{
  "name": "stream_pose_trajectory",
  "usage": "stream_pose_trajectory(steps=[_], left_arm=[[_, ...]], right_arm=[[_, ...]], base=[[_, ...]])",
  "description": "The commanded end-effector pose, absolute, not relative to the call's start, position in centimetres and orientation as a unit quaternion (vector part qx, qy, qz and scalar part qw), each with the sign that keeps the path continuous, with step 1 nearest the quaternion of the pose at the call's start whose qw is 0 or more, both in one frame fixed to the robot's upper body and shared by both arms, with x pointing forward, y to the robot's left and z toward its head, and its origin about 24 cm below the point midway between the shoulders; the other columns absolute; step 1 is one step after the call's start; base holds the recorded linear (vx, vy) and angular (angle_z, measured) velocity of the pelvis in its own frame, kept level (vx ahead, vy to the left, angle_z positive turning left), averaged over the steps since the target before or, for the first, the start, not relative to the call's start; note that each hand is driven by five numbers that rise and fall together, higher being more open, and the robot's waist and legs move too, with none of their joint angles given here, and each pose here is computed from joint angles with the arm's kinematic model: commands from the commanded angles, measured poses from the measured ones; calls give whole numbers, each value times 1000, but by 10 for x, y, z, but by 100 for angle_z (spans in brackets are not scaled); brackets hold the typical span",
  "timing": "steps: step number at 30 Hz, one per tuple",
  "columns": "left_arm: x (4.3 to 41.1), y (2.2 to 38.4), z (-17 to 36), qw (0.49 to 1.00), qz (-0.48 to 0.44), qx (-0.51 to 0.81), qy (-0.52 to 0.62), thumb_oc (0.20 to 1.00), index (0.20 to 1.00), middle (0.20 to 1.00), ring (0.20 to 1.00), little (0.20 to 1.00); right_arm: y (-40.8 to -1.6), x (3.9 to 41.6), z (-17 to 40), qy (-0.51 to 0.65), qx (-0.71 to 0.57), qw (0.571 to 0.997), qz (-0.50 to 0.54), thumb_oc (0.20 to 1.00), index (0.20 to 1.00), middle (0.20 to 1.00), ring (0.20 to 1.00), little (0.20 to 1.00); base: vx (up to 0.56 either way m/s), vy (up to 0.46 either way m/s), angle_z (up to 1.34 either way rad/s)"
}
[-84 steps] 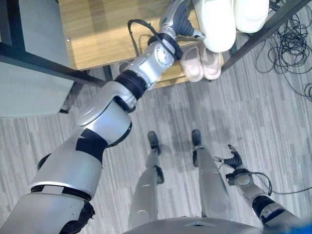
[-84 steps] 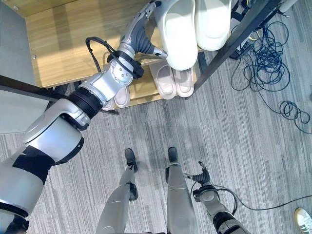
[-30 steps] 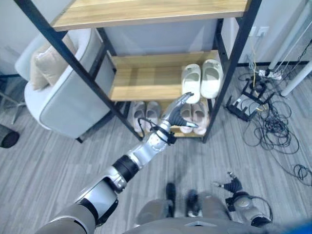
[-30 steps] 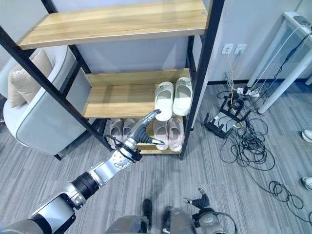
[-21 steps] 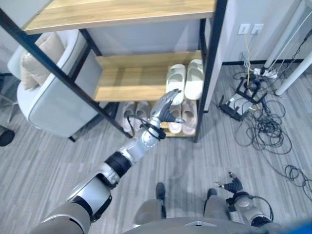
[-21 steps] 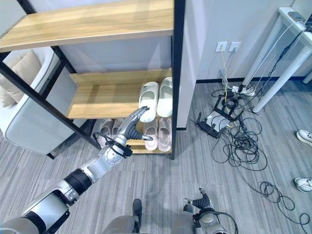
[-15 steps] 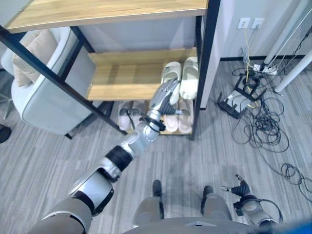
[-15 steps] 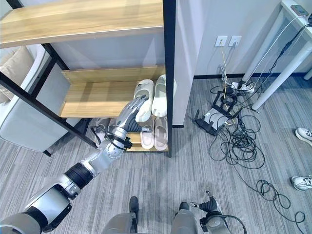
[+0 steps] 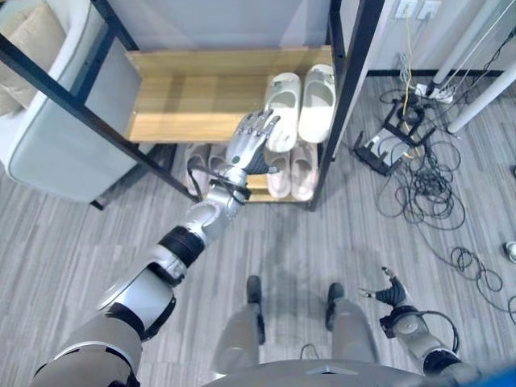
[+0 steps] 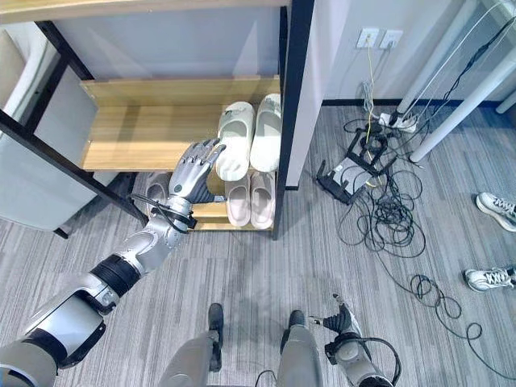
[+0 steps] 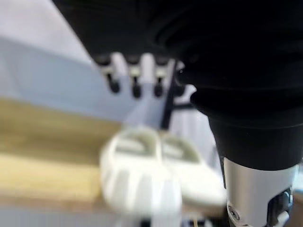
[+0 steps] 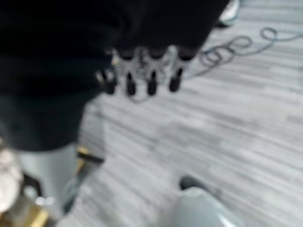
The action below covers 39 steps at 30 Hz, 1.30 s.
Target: Arrange the slippers neatly on the shoe rack.
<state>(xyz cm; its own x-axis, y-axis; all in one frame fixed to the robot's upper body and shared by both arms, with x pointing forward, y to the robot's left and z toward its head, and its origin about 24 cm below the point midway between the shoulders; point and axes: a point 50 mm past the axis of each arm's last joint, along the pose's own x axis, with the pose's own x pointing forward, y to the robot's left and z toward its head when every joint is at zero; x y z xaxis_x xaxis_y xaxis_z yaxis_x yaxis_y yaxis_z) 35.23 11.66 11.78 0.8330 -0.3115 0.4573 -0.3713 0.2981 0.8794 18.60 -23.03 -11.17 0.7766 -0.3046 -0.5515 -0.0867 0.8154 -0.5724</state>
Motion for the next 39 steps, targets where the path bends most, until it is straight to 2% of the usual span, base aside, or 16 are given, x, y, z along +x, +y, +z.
stream_pose_trajectory(steps=[1, 31, 39], left_arm=[[364, 114, 177, 733, 98, 562, -369, 1000, 1000, 1000, 1000, 1000], [384, 112, 237, 634, 165, 630, -417, 1000, 1000, 1000, 1000, 1000], [384, 112, 243, 625, 171, 634, -422, 1000, 1000, 1000, 1000, 1000]], right_arm=[[-219, 205, -99, 275, -302, 911, -50, 1000, 1000, 1000, 1000, 1000], [-207, 221, -88, 230, -316, 920, -24, 1000, 1000, 1000, 1000, 1000], [-204, 223, -87, 224, -315, 922, -20, 1000, 1000, 1000, 1000, 1000]], base=[[4, 35, -5], [-3, 20, -3], [0, 0, 0]])
